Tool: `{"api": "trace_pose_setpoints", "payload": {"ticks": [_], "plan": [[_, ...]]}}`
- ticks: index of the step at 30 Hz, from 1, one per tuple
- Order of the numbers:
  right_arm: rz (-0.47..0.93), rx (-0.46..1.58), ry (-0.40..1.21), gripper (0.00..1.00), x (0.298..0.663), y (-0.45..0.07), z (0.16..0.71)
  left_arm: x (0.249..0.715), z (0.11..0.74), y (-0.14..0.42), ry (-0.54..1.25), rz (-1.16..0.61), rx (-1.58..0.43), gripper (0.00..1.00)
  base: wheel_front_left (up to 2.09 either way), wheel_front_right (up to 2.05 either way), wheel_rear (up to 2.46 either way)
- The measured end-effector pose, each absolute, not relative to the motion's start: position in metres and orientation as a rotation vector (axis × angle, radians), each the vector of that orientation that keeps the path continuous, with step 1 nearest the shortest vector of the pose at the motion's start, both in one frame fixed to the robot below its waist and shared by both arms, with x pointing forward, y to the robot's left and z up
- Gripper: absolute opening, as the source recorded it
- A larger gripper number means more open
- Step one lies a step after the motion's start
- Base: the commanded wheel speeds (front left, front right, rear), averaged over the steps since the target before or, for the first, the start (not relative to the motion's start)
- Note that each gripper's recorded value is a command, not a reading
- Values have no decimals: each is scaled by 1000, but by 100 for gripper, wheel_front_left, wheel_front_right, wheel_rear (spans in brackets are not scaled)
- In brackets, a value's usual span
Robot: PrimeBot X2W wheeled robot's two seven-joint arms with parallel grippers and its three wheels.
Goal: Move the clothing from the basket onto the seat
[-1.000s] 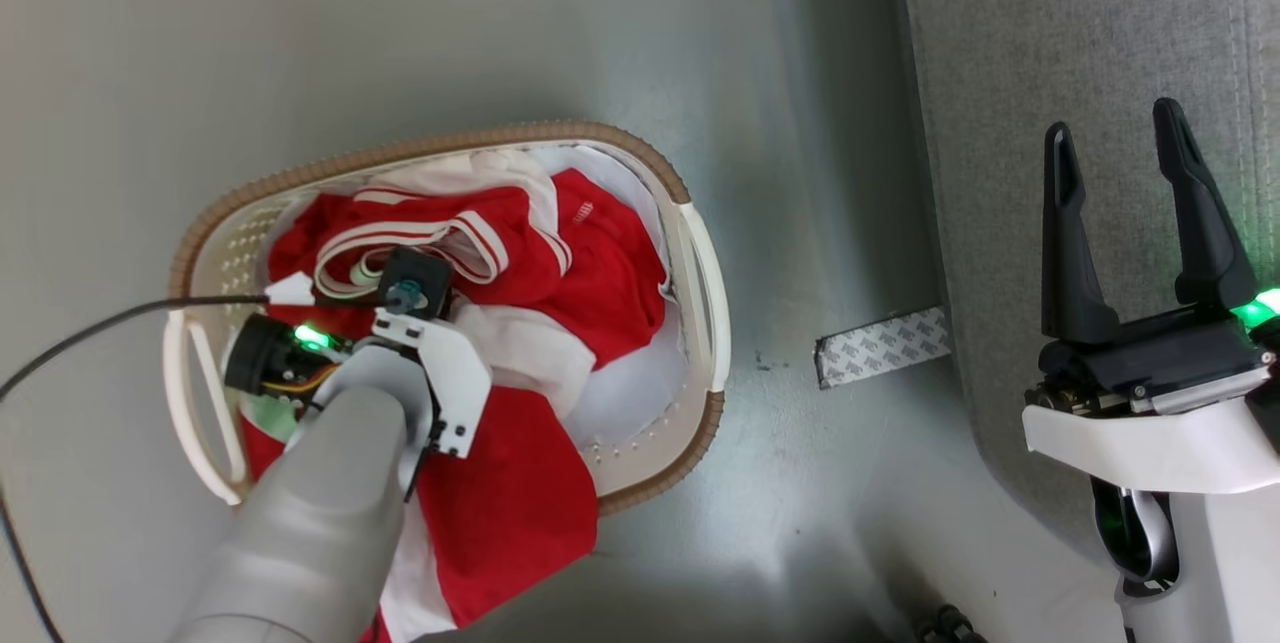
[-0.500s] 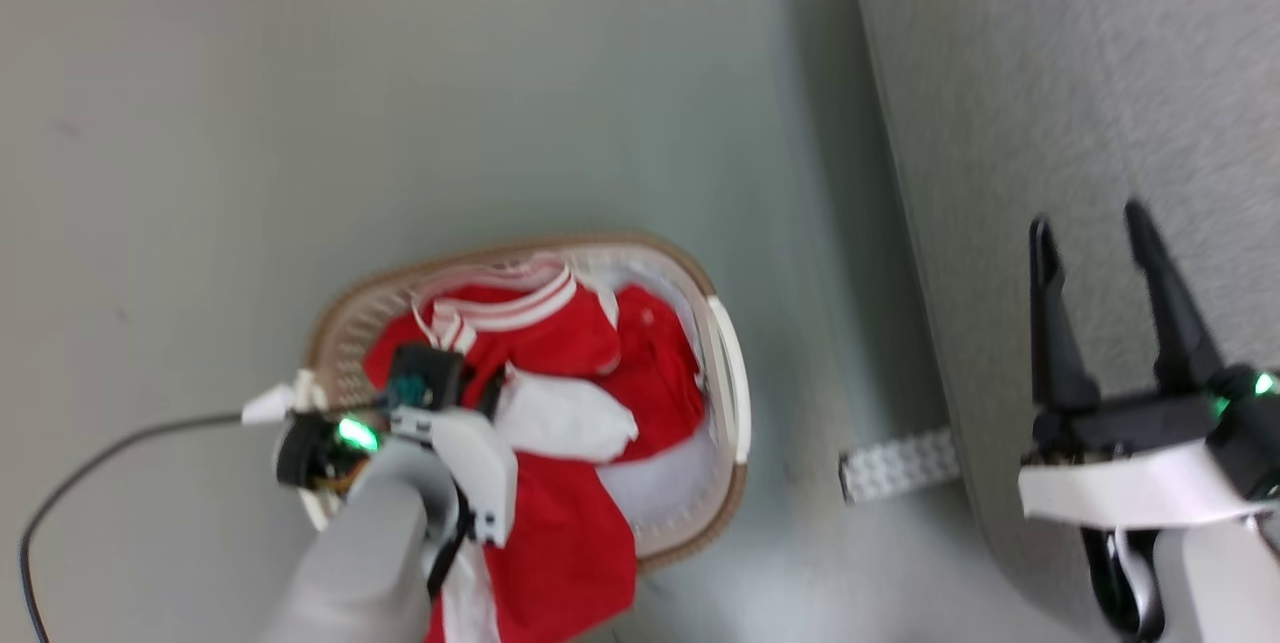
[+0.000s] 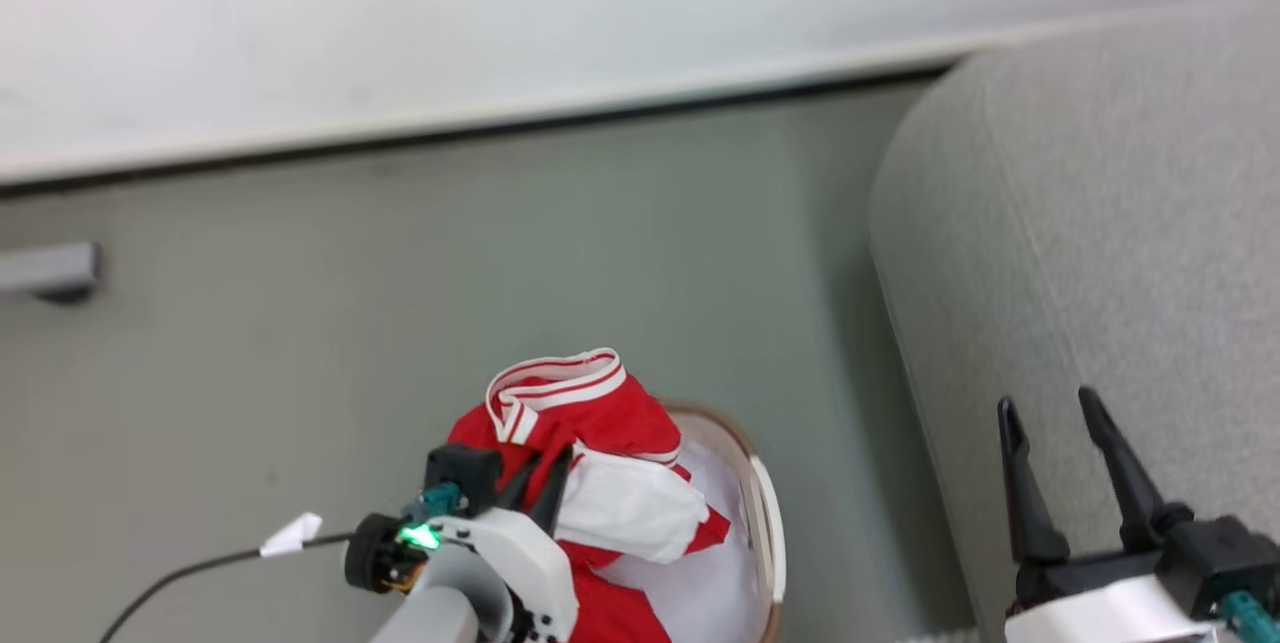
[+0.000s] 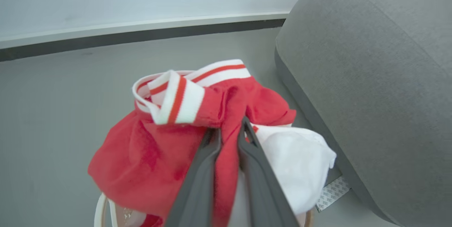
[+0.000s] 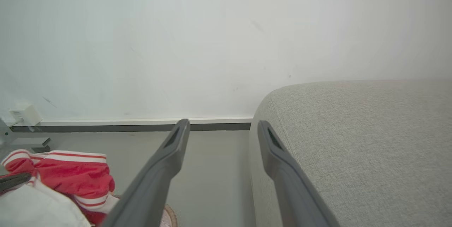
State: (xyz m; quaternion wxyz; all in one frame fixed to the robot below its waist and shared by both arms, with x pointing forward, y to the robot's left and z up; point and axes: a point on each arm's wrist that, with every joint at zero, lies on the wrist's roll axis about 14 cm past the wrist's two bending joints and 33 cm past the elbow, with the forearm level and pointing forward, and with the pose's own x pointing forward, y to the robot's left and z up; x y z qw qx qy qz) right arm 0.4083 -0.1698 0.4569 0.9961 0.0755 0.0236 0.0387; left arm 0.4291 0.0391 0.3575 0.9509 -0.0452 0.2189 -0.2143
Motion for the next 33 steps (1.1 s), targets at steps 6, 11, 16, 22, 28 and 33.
{"api": "trace_pose_setpoints", "payload": {"ticks": [6, 11, 16, 22, 28, 33], "plan": [[93, 162, 10, 100, 386, -164, 474, 422, 414, 35, 308, -420, -127, 0, 0, 0, 0], [95, 164, -2, 100, 368, -163, 480, 414, 457, 35, 209, -423, -150, 0, 0, 0, 0], [103, 141, -14, 100, 353, -165, 484, 401, 496, 36, 131, -440, -157, 0, 0, 0, 0], [196, 80, -43, 100, 347, -151, 496, 388, 534, 35, 61, -465, -172, 0, 0, 0, 0], [398, 19, -37, 100, 340, -117, 498, 378, 562, 31, 17, -505, -175, 0, 0, 0, 0], [563, -11, -50, 100, 341, -93, 510, 374, 575, 30, -4, -528, -160, 0, 0, 0, 0]]}}
